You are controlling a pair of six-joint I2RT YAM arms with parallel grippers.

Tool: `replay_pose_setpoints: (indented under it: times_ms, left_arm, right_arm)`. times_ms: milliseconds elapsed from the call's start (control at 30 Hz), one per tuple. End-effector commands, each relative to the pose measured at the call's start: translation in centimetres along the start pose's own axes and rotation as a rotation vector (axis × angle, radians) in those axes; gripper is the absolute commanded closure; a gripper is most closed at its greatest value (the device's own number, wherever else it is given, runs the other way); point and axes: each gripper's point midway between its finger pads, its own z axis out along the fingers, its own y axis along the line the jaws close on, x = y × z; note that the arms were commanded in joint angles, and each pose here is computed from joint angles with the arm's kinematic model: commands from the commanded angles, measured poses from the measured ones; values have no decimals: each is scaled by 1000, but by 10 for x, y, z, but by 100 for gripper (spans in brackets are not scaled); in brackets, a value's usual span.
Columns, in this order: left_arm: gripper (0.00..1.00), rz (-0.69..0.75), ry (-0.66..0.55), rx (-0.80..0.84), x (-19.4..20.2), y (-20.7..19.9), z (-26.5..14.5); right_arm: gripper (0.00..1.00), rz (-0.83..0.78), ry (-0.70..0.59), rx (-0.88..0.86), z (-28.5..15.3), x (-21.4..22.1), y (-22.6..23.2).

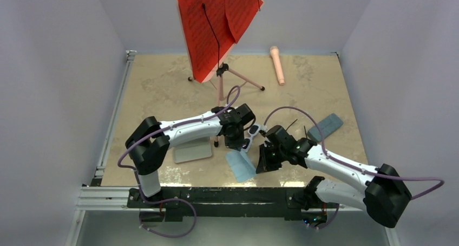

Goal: Organize the sunglasses
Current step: Open the folded cleaning cloth at the center of the board.

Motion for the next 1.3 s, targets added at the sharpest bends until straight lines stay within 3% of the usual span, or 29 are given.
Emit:
replay_pose_setpoints:
  times_ms: [0, 200, 633, 1267]
  left_arm:
    - [100, 0, -35, 23, -15, 3, -5]
    - [100, 16, -55, -9, -13, 24, -5]
    - [100, 59, -10, -129, -4, 50, -4]
    - [100, 87, 65, -173, 4, 53, 17]
  right_arm:
    - [100, -47, -2, -35, 1, -6, 8]
    - [100, -59, 49, -167, 6, 9, 34]
    - [100, -10, 83, -126, 27, 17, 54]
    - [100, 97, 68, -68, 56, 13, 50]
